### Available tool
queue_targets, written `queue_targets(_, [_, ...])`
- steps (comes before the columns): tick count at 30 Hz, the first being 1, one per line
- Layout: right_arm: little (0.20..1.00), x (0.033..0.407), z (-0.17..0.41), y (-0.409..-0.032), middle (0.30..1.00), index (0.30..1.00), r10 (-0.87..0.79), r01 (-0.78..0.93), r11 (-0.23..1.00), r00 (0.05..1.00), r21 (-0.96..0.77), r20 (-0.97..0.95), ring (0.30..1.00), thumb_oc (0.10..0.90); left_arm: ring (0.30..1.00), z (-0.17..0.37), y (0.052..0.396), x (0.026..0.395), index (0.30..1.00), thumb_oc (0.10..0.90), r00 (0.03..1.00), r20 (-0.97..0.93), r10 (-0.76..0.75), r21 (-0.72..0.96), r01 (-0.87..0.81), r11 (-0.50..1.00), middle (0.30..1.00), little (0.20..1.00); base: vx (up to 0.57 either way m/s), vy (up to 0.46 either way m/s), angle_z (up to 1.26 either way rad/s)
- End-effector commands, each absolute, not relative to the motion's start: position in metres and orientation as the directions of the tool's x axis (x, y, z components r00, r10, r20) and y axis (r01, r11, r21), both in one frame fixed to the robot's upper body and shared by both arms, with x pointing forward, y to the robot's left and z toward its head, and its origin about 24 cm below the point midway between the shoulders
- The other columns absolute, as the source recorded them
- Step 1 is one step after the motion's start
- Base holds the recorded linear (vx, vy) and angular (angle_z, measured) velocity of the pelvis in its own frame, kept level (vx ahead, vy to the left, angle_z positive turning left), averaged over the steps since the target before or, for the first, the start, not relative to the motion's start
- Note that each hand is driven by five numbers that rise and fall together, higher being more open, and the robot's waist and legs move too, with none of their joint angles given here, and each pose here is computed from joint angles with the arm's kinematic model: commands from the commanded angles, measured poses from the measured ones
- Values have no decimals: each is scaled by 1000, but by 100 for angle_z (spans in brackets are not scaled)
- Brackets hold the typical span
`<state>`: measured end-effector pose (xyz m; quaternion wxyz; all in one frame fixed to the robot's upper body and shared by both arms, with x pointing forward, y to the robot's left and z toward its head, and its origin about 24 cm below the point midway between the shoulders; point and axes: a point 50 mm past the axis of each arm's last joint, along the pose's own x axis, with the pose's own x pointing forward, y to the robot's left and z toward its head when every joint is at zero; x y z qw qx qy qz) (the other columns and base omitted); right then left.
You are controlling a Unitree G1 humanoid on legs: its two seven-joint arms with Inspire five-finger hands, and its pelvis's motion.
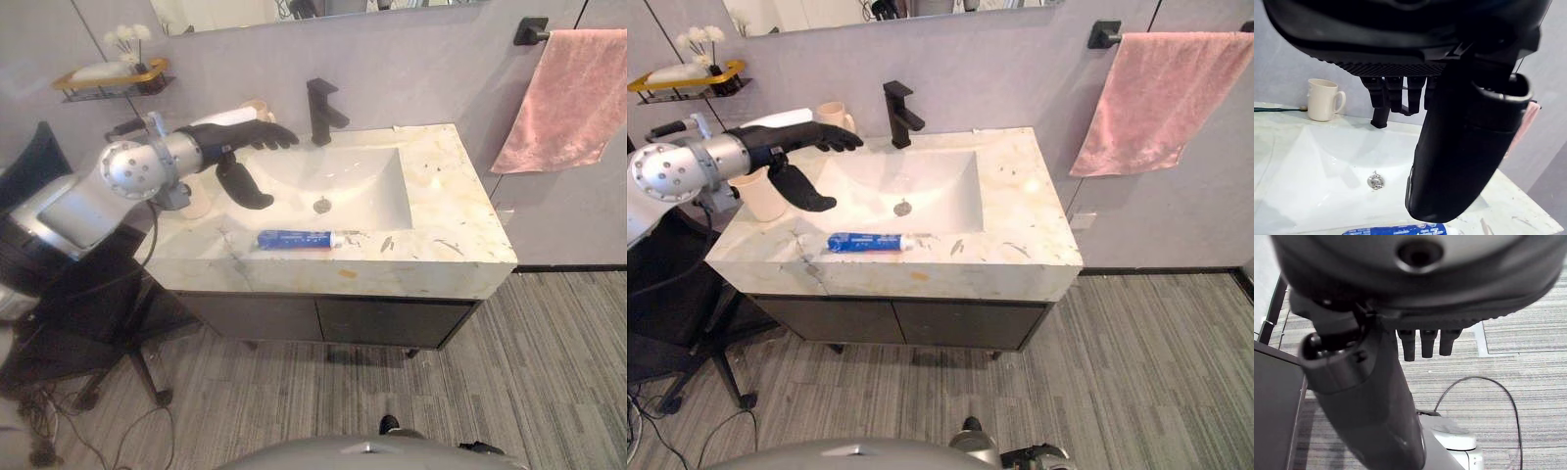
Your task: Organize the bathroom.
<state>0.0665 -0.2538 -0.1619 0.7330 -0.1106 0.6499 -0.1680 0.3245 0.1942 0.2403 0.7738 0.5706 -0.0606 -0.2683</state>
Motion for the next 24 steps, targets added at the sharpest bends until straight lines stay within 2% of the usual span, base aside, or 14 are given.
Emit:
queue_targets(1, [900, 80, -156, -266, 900, 900, -427, 86, 904, 114, -420, -897, 900, 800, 900, 309, 222, 323, 900, 800, 926, 27, -377, 979, 51, 195, 900, 900, 0, 0, 0])
queue_targets(7, [900, 83, -154, -272, 900, 900, -432, 90, 901, 121, -423, -894, 900, 800, 900, 250, 243, 326, 900, 800, 945, -41, -324, 973, 111, 201, 900, 900, -15, 10, -6])
queue_targets(11, [900, 88, -152, -273, 900, 900, -426, 90, 904, 135, -417, -895, 900, 800, 900, 191, 251, 319, 900, 800, 947, -28, -320, 967, 108, 232, 900, 900, -15, 5, -3])
queue_targets(16, [900, 94, -151, -272, 900, 900, -425, 80, 905, 152, -417, -892, 900, 800, 900, 135, 244, 306, 900, 800, 944, -49, -326, 973, 119, 198, 900, 900, -9, 5, 0])
queue_targets(24, [900, 94, -153, -267, 900, 900, -415, 66, 910, 159, -409, -896, 900, 800, 900, 101, 223, 296, 900, 800, 946, 62, -317, 974, 12, 228, 900, 900, -1, 2, 0])
